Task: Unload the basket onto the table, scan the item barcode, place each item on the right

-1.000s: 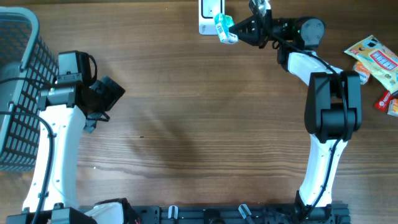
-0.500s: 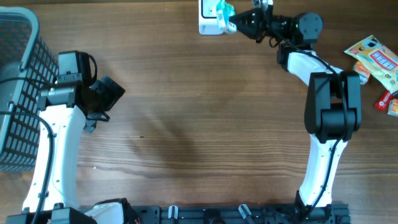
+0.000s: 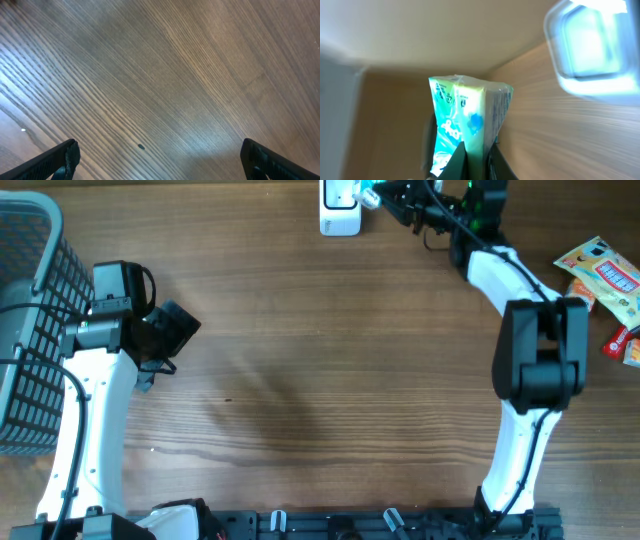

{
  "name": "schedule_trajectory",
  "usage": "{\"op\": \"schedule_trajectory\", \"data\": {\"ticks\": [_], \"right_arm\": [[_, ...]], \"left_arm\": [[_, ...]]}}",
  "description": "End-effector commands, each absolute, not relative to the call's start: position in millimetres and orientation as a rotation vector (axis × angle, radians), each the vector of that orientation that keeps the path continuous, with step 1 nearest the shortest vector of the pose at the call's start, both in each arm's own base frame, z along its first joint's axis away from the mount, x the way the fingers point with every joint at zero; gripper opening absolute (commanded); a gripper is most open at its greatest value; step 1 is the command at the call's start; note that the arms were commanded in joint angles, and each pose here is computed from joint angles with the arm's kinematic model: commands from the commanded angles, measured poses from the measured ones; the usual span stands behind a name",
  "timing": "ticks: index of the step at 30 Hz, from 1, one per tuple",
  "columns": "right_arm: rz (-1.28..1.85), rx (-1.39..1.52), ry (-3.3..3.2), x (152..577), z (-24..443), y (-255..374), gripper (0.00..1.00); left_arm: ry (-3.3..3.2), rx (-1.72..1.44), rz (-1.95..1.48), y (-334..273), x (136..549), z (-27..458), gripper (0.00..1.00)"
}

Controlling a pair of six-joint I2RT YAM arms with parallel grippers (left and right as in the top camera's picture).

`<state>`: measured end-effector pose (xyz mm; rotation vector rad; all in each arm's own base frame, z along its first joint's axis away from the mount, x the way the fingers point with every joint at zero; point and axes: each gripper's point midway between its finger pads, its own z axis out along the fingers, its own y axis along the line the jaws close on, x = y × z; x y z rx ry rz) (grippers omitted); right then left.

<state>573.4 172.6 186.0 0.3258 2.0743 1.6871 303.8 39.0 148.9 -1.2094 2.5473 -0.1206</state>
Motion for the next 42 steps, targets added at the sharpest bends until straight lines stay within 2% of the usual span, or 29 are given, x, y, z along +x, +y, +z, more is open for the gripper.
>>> {"op": "schedule_trajectory", "data": {"ticks": [1,4,8,12,16,23,28,37,42], "right_arm": [[0.994,0.196,2.054,584,230,128,0.04],[0.593,0.157,2.119,561,248,101,0.05],[0.365,0.133,2.184,523,268,86,0.04],[0.146,0.09,2.319,494,247,78,0.05],[-0.074,-0.008,2.388,485,223,83,0.05],[-0.418,-0.245,2.206,511,221,131,0.05],[-0.531,-0.304,2.028,540,224,166,0.04],[-0.373,-0.297,1.767,587,238,211,0.04],[-0.327,-0.325,1.759,598,210,225,0.05]], "left_arm": [[2.538,-1.189,-0.098,43,308,153,1.0],[2.535,-1.188,-0.1,43,309,153,1.0],[2.521,-1.182,-0.107,44,312,154,1.0],[2.517,-1.181,-0.11,44,313,155,1.0],[2.526,-1.184,-0.105,43,311,154,1.0],[2.529,-1.185,-0.104,43,310,153,1.0],[2.529,-1.184,-0.103,43,310,153,1.0],[2.521,-1.187,-0.073,47,310,154,1.0],[2.52,-1.187,-0.074,47,310,154,1.0]]}}
